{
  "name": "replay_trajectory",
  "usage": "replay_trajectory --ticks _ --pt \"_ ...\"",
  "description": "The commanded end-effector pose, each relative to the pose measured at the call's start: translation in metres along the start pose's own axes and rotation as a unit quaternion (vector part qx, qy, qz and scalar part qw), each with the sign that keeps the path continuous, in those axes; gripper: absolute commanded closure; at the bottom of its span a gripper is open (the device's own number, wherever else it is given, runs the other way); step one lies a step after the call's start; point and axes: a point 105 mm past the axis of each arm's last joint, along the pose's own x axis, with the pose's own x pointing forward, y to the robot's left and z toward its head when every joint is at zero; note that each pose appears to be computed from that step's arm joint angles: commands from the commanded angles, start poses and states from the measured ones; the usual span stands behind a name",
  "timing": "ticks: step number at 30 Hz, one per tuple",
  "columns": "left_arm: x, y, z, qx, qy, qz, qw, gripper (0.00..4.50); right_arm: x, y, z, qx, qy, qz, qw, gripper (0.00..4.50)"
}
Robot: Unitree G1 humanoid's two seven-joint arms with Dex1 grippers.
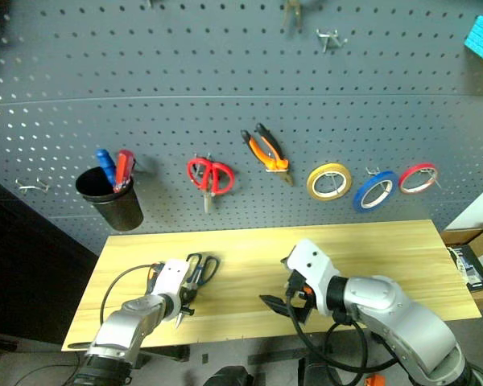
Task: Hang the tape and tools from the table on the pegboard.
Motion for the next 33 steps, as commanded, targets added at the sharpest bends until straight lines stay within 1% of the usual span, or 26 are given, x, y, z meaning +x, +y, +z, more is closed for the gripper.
replay_trajectory --ticks 1,3,4,6,9,13,15,16,21,23,29,31,33 --pt "-0.001 0.006 -0.004 0.053 -0.015 0.004 0.998 3.60 -0.005 0.001 0.010 -0.031 -0.019 -0.012 0.999 0.00" --pt "-0.005 0.006 0.012 0.104 -0.063 0.001 0.993 3.60 -0.006 -0.003 0.011 -0.061 -0.022 -0.029 0.997 0.00" --pt "-0.009 0.007 0.021 0.136 -0.096 0.003 0.986 3.60 -0.006 -0.004 0.013 -0.085 -0.033 -0.035 0.995 0.00" --pt "-0.017 0.006 0.035 0.181 -0.146 0.008 0.972 3.60 -0.007 -0.003 0.010 -0.136 -0.028 -0.040 0.990 0.00" --pt "-0.027 0.006 0.043 0.219 -0.194 0.015 0.956 3.60 -0.007 0.001 0.006 -0.147 -0.031 -0.030 0.988 0.00" --pt "-0.044 0.006 0.057 0.246 -0.256 0.018 0.935 3.64 -0.007 0.003 0.012 -0.146 -0.056 -0.026 0.987 0.00" --pt "-0.053 0.005 0.062 0.258 -0.283 0.014 0.923 4.12 -0.007 0.003 0.014 -0.148 -0.064 -0.023 0.987 0.00" --pt "-0.059 0.003 0.065 0.268 -0.302 0.007 0.915 4.47 -0.007 0.003 0.015 -0.148 -0.066 -0.022 0.986 0.00" --pt "-0.089 0.002 0.077 0.300 -0.377 -0.003 0.876 4.47 -0.008 0.000 0.018 -0.147 -0.076 -0.022 0.986 0.00" --pt "-0.091 0.005 0.079 0.298 -0.384 0.003 0.874 4.47 -0.008 -0.003 0.018 -0.143 -0.077 -0.025 0.986 0.00" --pt "-0.071 0.015 0.073 0.300 -0.334 0.002 0.893 4.47 -0.007 -0.007 0.017 -0.140 -0.073 -0.024 0.987 0.00" --pt "-0.059 0.021 0.071 0.291 -0.298 -0.009 0.909 4.47 -0.007 -0.008 0.017 -0.137 -0.071 -0.024 0.988 0.00" --pt "-0.045 0.017 0.069 0.308 -0.256 -0.042 0.915 4.07 -0.007 -0.008 0.016 -0.133 -0.067 -0.022 0.989 0.00"
